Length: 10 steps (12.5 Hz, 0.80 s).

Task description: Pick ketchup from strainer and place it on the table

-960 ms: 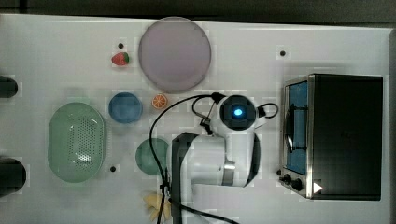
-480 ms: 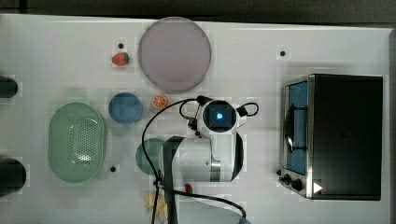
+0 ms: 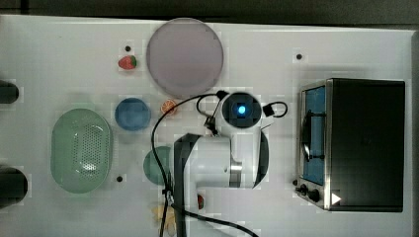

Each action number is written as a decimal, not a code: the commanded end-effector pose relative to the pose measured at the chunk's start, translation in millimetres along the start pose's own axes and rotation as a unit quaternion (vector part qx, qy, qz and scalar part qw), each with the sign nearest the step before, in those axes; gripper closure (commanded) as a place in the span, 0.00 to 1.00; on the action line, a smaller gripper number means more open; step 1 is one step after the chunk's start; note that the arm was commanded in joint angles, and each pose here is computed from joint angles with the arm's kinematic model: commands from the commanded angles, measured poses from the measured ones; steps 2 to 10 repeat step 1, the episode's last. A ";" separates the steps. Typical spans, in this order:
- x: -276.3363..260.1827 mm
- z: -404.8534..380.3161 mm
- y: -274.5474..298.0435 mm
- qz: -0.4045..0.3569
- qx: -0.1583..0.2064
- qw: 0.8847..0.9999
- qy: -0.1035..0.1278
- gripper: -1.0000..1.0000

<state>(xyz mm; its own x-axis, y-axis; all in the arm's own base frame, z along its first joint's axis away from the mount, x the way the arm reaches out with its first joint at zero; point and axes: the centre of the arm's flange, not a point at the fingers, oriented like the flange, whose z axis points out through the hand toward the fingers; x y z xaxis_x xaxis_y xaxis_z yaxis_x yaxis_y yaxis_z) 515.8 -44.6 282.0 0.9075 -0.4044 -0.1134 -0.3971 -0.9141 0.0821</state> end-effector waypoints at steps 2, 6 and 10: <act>18.5 -132.0 -9.8 0.109 0.012 0.993 0.050 0.00; 18.5 -132.0 -9.8 0.109 0.012 0.993 0.050 0.00; 18.5 -132.0 -9.8 0.109 0.012 0.993 0.050 0.00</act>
